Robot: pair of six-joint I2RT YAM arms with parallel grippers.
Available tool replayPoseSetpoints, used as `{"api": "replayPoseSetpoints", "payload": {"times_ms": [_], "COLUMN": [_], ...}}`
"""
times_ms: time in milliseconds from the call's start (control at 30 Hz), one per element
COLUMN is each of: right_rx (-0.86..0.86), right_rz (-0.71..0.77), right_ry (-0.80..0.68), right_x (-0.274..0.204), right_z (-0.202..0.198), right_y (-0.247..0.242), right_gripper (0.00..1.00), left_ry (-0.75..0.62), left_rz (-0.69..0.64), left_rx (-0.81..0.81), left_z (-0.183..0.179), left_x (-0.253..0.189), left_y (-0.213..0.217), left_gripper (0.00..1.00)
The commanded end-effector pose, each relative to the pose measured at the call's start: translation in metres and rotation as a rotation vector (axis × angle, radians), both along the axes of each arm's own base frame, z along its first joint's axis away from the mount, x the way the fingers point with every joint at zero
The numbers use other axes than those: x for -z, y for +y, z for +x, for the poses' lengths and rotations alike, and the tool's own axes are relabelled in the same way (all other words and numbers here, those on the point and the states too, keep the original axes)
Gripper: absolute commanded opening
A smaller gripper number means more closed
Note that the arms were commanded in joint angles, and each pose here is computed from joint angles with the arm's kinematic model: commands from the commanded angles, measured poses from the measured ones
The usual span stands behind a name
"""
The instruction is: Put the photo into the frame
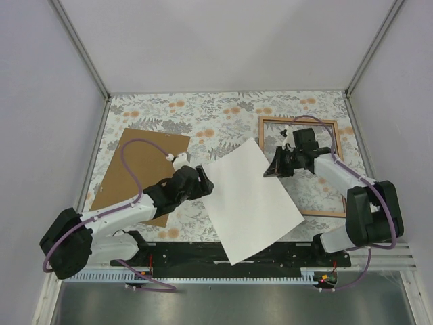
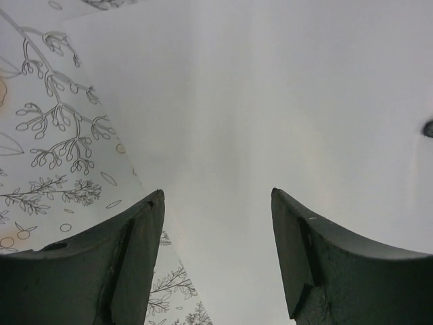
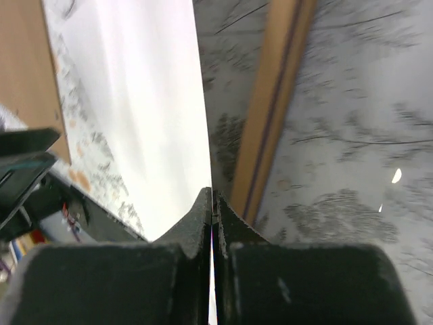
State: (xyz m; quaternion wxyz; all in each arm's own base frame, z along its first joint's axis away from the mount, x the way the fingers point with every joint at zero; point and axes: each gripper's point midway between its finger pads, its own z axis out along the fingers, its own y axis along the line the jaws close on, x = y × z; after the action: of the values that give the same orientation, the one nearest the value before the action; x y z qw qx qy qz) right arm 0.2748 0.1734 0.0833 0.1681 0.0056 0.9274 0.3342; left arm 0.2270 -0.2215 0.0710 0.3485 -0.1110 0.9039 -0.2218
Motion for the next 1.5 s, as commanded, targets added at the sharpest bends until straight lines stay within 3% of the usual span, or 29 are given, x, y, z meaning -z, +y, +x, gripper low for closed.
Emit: {"api": "replayPoseSetpoints", "payload": {"times_ms": [0, 233, 567, 1167, 1467], "right_rx": [0.164, 0.399, 0.510, 0.514, 0.489], "right_rz": [-0.126, -0.304, -0.487, -0.720, -0.680], "right_ry": [-0.082, -0.112, -0.135, -0.214, -0.231], "right_x": [-0.010, -0.015, -0.022, -0.053, -0.058], "right_z": [0.035, 0.062, 0.086, 0.122, 0.129], "right_y": [-0.047, -0.130, -0.206, -0.260, -0.253], "right_gripper": [0.00, 0.00, 0.00, 0.00, 0.00], "left_ry": [-0.092, -0.100, -0.122, -0.162, -0.151], "left_rz": [0.031, 0.030, 0.013, 0.014, 0.010], "left_rx": [0.033, 0.057, 0.105, 0.217, 0.230], "left_z": [0.013, 0.013, 0.011, 0.013, 0.017], "left_x": [-0.031, -0.036, -0.042, -0.046, -0.041], "left_y": [0.002, 0.002, -0.003, -0.013, -0.017], "left_gripper": [0.71, 0.71, 0.71, 0.72, 0.72]}}
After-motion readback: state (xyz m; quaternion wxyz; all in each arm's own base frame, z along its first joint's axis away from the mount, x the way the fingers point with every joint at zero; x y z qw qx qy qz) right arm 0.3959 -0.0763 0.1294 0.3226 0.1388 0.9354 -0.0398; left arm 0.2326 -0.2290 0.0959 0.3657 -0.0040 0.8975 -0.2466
